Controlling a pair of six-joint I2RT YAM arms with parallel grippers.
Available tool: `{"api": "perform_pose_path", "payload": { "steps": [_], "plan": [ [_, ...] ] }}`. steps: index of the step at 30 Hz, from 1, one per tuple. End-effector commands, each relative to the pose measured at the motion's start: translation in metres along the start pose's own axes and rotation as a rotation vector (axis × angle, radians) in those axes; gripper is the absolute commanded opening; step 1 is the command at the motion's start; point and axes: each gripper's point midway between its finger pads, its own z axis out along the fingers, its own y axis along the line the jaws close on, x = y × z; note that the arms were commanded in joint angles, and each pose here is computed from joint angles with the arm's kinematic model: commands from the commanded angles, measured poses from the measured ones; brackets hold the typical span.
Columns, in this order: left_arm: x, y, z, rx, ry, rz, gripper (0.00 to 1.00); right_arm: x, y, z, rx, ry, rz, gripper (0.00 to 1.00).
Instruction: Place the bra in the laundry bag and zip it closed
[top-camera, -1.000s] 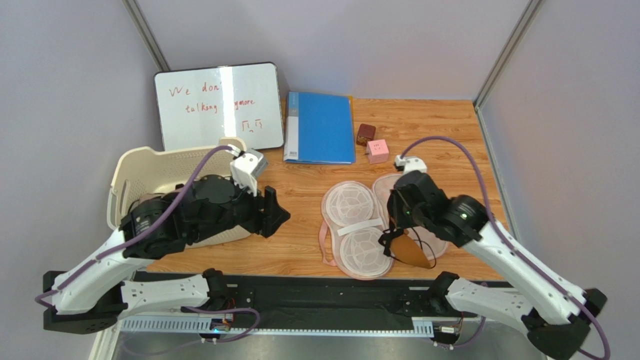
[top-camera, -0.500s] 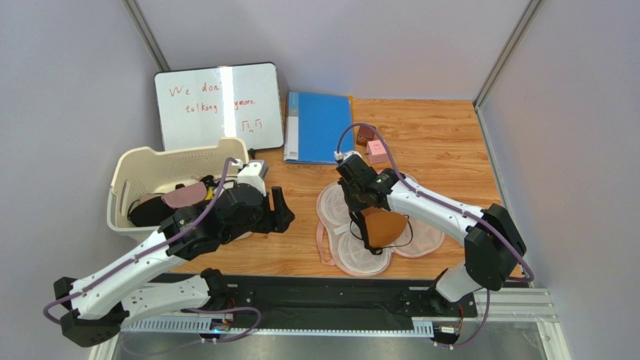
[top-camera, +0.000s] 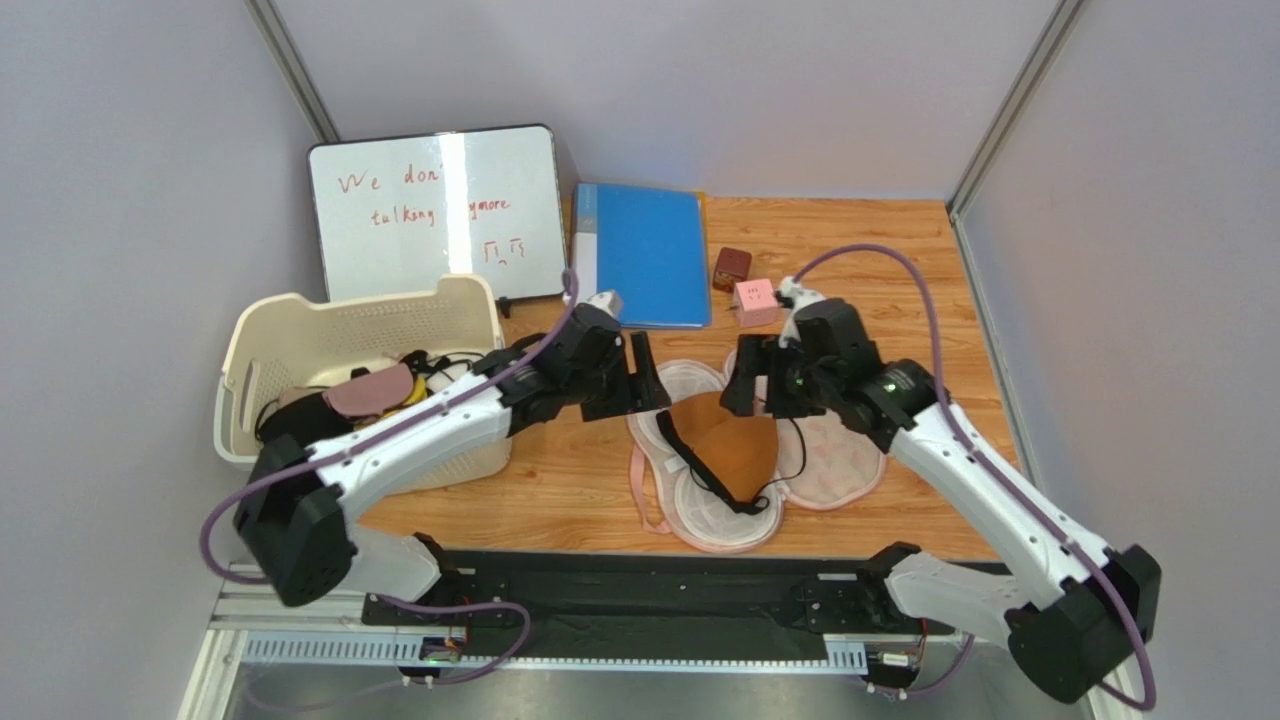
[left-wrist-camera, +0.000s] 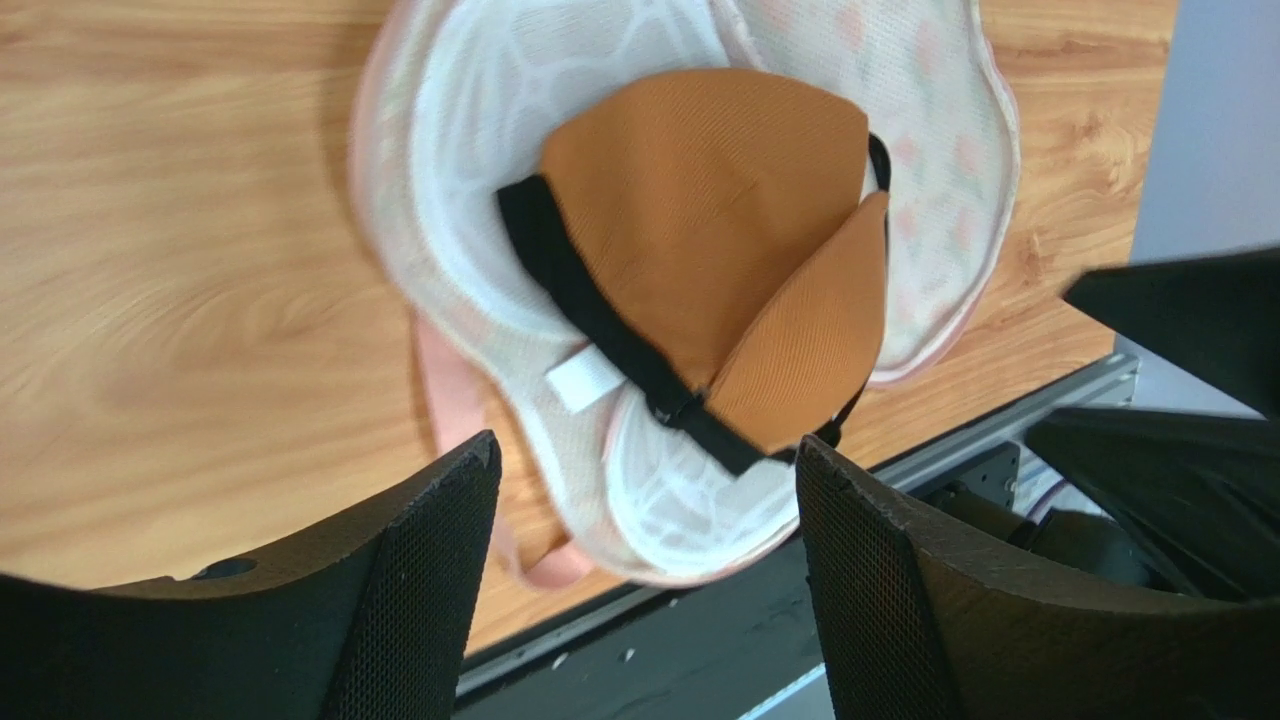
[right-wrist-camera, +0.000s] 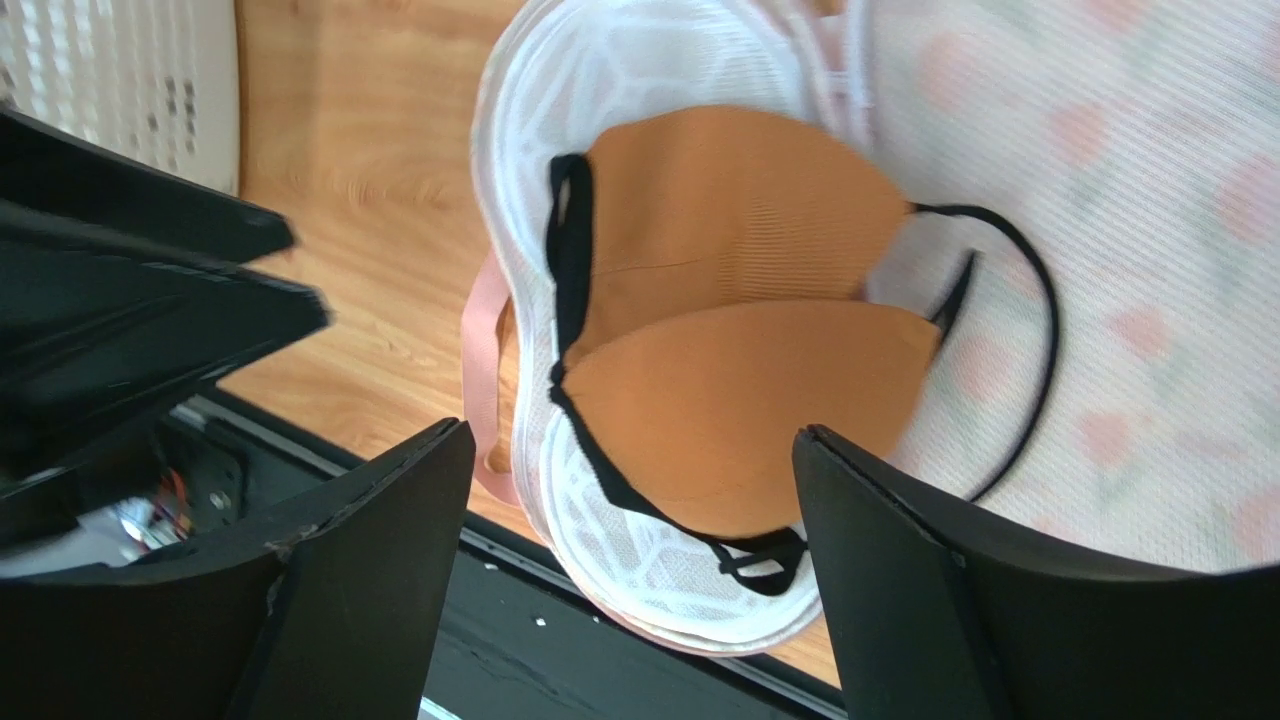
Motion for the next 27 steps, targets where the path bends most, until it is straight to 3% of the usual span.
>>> {"api": "perform_pose_path", "payload": {
  "steps": [1,4,9,12,14,19,27],
  "plan": [
    [-0.011,-0.042,0.037,0.126,0.058,-0.008,0.75,0.027,-0.030,-0.005,0.022,0.058,0.178,0.84],
    [-0.003,-0.041,0.065,0.105,0.133,-0.032,0.68,0.040,-0.041,0.000,0.006,0.087,0.259,0.82],
    [-0.003,-0.041,0.093,0.137,0.132,0.062,0.57,0.034,-0.040,0.010,-0.155,0.014,0.369,0.82],
    [-0.007,-0.027,0.100,0.093,0.111,0.188,0.60,0.033,-0.040,0.010,-0.252,-0.025,0.412,0.81],
    [-0.001,-0.017,0.105,0.078,0.162,0.267,0.63,0.026,-0.034,0.009,-0.327,-0.073,0.416,0.80],
    [-0.005,-0.015,0.115,0.121,0.212,0.504,0.65,0.037,-0.040,0.020,-0.341,-0.095,0.397,0.83],
    [-0.009,-0.018,0.126,0.266,0.356,0.707,0.66,0.038,-0.054,0.030,-0.326,-0.139,0.438,0.85]
  ]
}}
